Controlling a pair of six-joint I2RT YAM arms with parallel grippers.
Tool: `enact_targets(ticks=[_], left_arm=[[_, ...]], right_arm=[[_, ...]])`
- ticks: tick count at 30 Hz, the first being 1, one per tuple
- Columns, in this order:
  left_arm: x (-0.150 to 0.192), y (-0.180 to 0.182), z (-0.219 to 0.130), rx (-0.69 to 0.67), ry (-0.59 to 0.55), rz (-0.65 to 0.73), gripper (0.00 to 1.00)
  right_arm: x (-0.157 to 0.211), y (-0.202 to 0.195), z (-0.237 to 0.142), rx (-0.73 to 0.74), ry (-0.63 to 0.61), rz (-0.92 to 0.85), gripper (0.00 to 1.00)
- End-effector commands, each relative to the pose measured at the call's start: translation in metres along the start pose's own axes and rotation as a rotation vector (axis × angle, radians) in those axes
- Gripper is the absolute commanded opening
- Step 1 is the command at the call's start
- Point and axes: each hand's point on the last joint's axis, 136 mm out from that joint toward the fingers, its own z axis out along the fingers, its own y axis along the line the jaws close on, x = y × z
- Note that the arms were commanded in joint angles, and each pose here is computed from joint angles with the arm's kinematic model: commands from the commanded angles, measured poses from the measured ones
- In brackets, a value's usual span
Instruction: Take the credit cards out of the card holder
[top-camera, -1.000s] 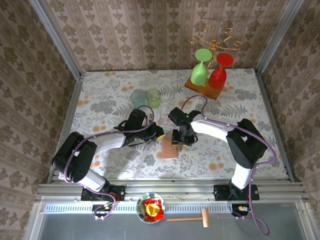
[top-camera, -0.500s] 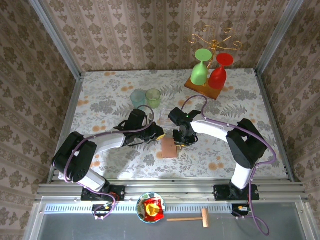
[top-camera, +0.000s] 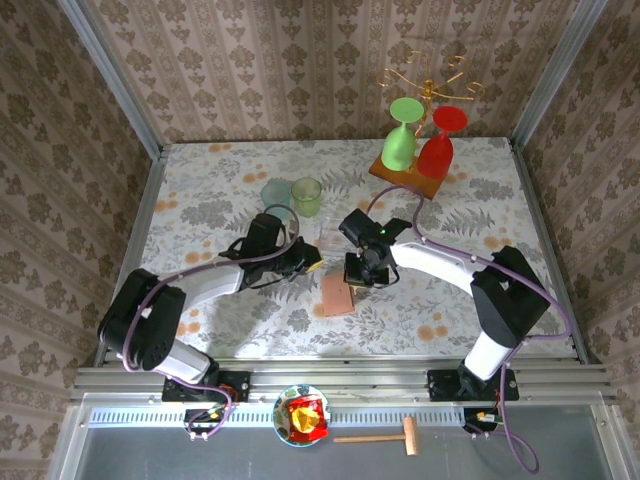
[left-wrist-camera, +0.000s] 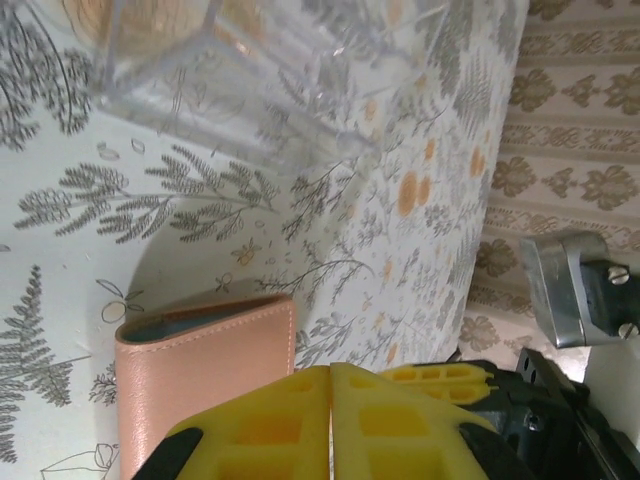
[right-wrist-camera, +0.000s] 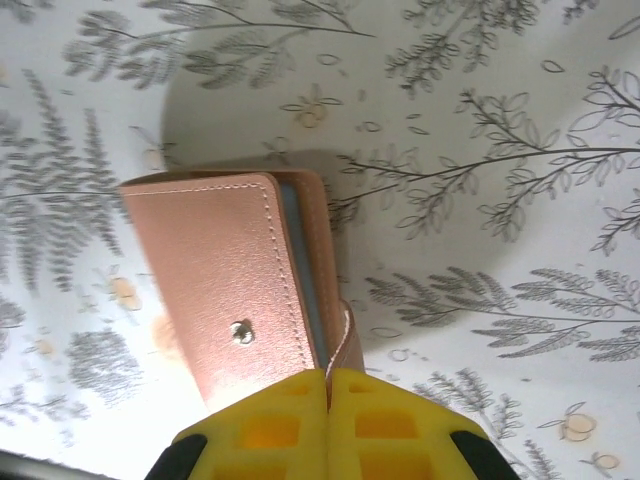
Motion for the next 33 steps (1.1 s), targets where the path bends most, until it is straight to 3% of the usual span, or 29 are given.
enact_targets(ticks=[1,12,33], left_arm=[[-0.007,0.002,-0.017,-0.016,-0.033,0.021,0.09],[-0.026,0.013,-0.054,-0.052,-0.092,0.017,0.09],[-0.018,0.012,-0.044,-0.061,-0.046,0.038,0.08]], right_arm=[[-0.004,0.031,-0.025,-0.112,-0.030,0.020,0.00],[-0.003,0.070,-0.052,-0.223,-0.074,0.066,0.00],[-0.001,0.079,-0.058,-0.265,-0.086,0.089,0.00]])
